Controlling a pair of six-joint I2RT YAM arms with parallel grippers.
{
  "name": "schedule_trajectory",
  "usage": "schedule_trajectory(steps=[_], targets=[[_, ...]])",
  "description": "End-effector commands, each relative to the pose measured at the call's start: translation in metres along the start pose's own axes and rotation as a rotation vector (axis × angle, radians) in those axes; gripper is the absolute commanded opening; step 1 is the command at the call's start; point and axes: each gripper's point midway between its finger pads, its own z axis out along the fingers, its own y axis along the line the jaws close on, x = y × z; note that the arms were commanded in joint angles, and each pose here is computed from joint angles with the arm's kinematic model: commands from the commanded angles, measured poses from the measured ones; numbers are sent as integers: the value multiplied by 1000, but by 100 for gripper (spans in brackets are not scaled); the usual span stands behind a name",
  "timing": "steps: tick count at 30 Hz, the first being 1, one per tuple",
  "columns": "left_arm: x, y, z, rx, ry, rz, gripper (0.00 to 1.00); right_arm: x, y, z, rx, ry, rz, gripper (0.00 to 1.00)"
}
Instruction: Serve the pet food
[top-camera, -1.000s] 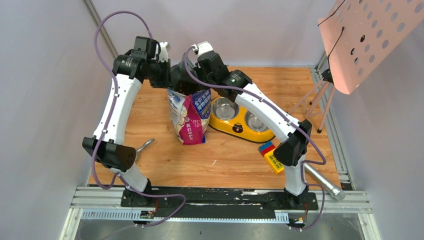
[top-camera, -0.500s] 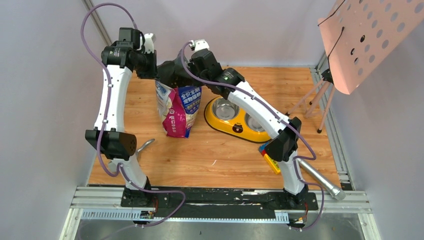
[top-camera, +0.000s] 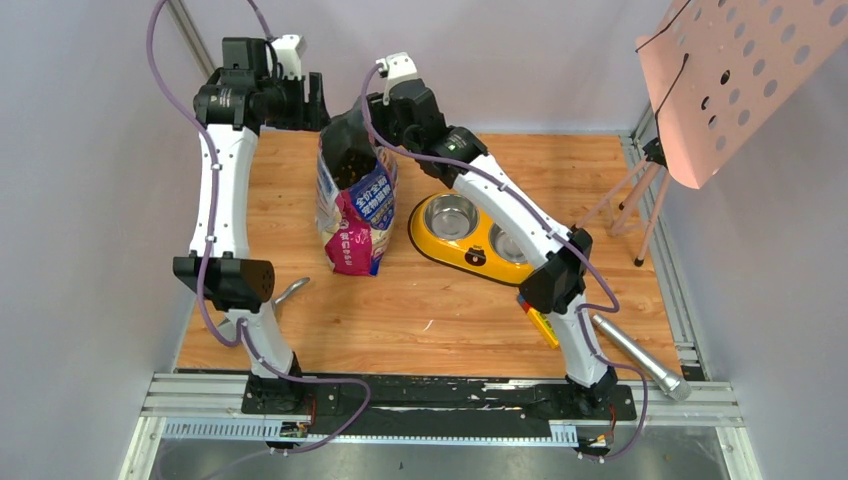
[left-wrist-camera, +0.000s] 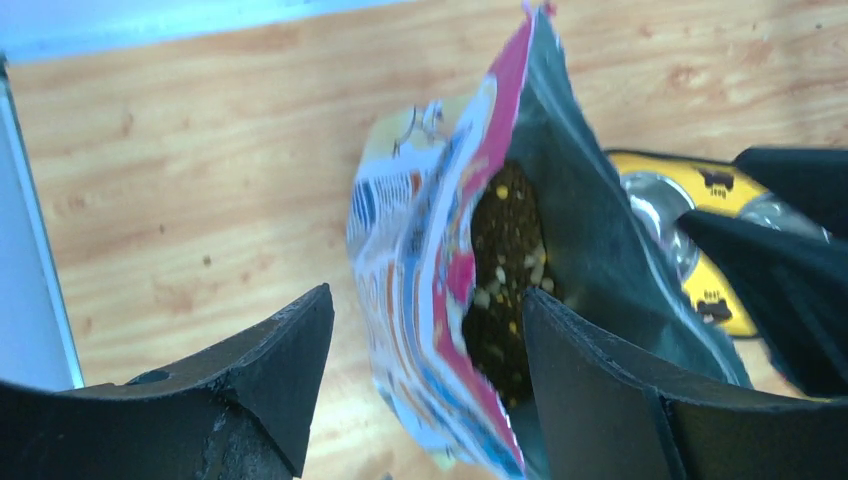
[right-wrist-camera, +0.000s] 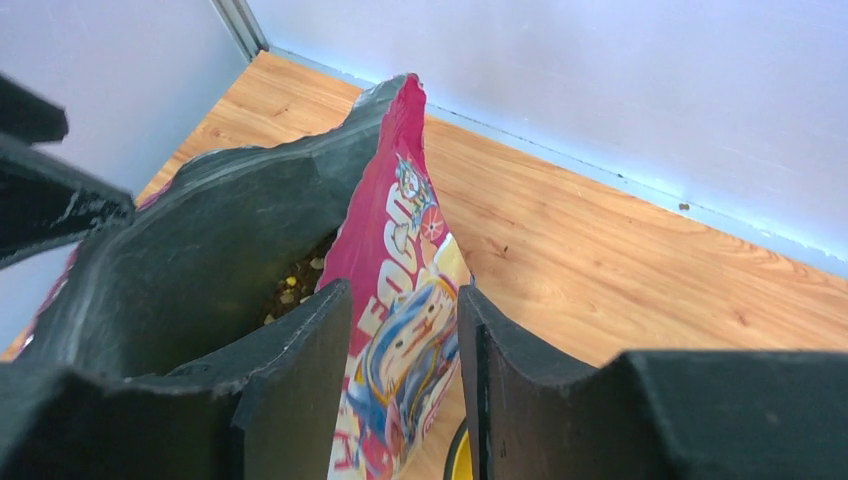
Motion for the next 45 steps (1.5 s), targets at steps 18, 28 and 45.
schedule_trajectory(steps=[18,28,45], targets=[[-30,-17,65,112,-71,128,44,-38,40,16,-164,-173,30,45],[-36,-21,49,111,-100,136,8,-4,-1,33,78,-120,-77,26],[-52,-29,20,114,-187,174,0,-81,26,-30,-250,-249,-95,40]])
